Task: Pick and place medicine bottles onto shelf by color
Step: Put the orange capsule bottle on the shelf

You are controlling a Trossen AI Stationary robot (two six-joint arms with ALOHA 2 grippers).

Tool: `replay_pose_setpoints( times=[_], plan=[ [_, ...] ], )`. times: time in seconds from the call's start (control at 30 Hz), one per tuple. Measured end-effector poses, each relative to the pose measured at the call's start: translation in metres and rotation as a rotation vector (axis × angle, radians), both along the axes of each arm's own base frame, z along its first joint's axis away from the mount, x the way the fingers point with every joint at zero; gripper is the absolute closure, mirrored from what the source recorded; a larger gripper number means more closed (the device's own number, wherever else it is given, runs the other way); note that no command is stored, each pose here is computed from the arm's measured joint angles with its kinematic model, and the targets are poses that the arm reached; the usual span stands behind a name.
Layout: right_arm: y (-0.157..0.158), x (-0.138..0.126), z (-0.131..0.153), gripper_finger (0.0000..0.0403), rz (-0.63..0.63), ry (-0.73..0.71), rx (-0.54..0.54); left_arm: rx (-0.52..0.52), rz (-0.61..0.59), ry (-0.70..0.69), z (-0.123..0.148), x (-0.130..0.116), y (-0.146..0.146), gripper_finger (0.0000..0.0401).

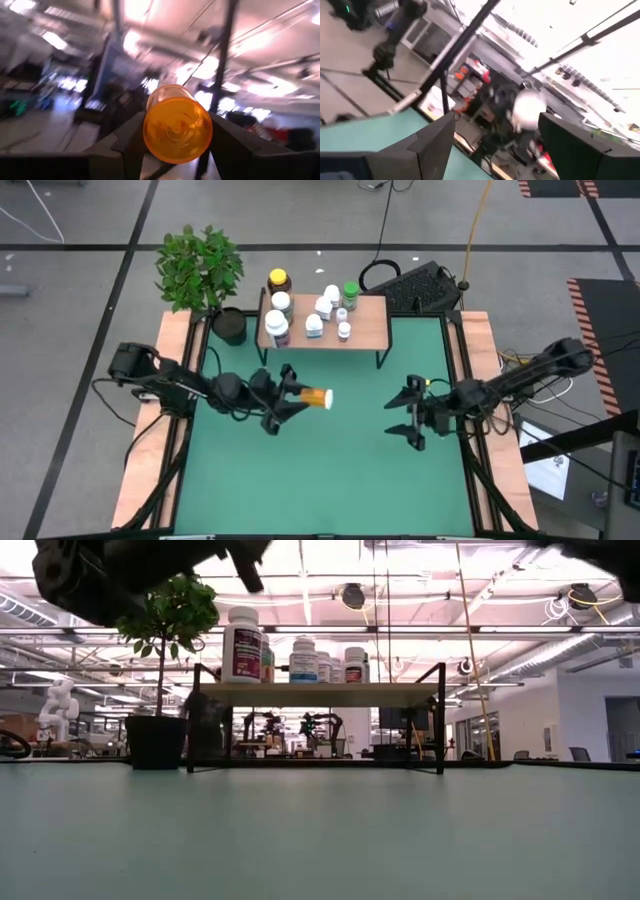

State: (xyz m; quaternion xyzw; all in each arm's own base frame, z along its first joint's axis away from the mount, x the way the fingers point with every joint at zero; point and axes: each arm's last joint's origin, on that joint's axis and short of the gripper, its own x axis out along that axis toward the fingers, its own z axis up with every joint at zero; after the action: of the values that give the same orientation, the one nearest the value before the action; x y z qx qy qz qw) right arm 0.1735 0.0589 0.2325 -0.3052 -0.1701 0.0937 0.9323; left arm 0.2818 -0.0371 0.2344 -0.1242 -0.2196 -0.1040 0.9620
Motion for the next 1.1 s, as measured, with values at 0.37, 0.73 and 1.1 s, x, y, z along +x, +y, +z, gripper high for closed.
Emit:
replay_pose_setpoints(
  times=[0.37, 0.73, 1.1],
  plan=[
    [0.002, 0.072, 0.010, 0.0122, -0.127, -0.042, -0.111, 0.020, -0.056, 0.010, 0.012, 0.013, -0.006, 0.0220],
    [0.001, 0.114, 0.025, 0.0121, -0.009, -0.059, -0.035, 0.033, -0.070, 0.040, 0.012, 0.015, -0.010, 0.0215],
    [0.001, 0.127, 0.018, 0.0139, -0.059, -0.084, -0.090, 0.037, -0.067, 0.047, 0.011, 0.015, -0.010, 0.0214]
  ],
)
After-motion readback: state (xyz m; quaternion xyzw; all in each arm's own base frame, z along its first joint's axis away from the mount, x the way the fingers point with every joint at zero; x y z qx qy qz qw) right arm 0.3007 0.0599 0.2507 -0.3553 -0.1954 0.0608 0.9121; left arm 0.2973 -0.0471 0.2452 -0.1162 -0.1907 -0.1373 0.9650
